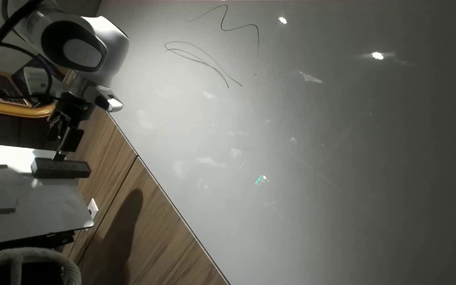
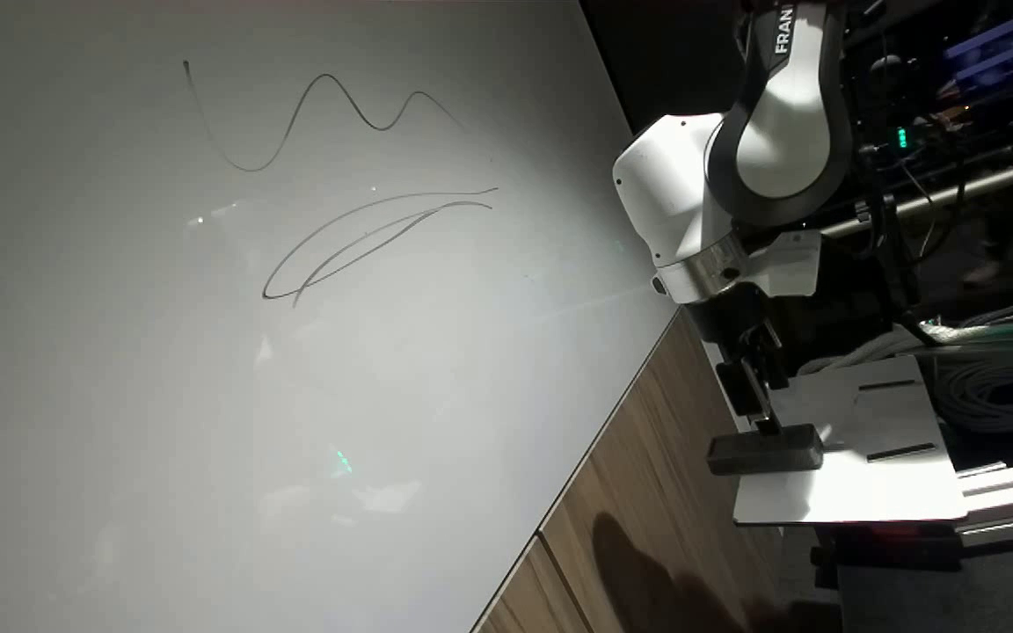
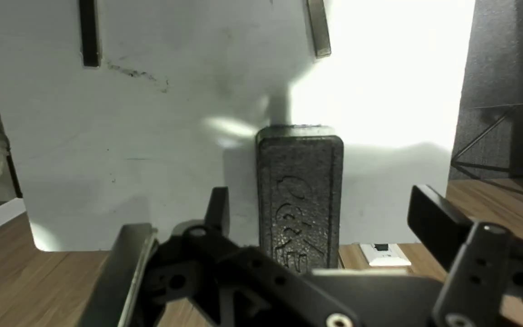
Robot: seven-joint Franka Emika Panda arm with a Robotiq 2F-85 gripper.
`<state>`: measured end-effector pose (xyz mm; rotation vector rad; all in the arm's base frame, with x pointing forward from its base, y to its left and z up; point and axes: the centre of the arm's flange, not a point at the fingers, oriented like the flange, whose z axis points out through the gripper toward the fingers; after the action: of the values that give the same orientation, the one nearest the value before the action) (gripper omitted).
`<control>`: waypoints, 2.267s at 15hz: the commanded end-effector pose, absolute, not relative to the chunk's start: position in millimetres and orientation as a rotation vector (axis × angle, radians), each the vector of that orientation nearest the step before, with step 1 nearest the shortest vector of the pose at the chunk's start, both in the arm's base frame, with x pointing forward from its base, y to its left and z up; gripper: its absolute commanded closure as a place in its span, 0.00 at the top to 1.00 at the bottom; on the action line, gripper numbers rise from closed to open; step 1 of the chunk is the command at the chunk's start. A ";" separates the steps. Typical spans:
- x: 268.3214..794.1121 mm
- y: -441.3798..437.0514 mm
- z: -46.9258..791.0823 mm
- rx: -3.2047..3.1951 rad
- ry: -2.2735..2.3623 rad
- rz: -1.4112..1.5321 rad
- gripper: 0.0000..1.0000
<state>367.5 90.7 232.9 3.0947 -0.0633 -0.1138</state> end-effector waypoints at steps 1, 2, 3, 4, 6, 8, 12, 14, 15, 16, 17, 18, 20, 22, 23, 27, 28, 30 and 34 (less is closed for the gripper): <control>381.2 90.5 215.8 3.091 -0.034 -0.109 1.00; 382.5 90.9 213.7 3.089 -0.029 -0.114 1.00; 384.0 91.1 211.6 3.087 -0.024 -0.118 1.00; 385.4 90.9 210.1 3.084 -0.017 -0.120 1.00; 388.5 86.9 205.5 3.076 -0.010 -0.131 1.00; 391.7 80.2 202.0 3.073 -0.019 -0.140 1.00; 396.5 78.6 197.2 3.070 -0.024 -0.156 1.00; 398.3 84.2 193.9 3.066 -0.007 -0.165 1.00; 398.6 86.5 192.0 3.065 0.002 -0.169 1.00; 399.3 89.0 190.2 3.062 0.010 -0.172 1.00; 399.6 91.2 188.4 3.058 0.018 -0.178 1.00; 399.9 93.0 186.4 3.053 0.025 -0.182 1.00; 400.2 96.1 184.1 3.046 0.041 -0.187 1.00; 401.2 98.8 184.1 3.034 0.051 -0.183 1.00; 402.1 99.5 184.2 3.028 0.054 -0.180 1.00; 404.0 100.1 183.9 3.017 0.045 -0.171 1.00; 404.0 99.8 183.3 3.017 0.039 -0.173 1.00; 403.2 99.3 182.8 3.018 0.029 -0.174 1.00; 399.7 98.5 184.8 3.018 0.016 -0.178 0.70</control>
<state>399.2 97.5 185.8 3.0333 0.0280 -0.1869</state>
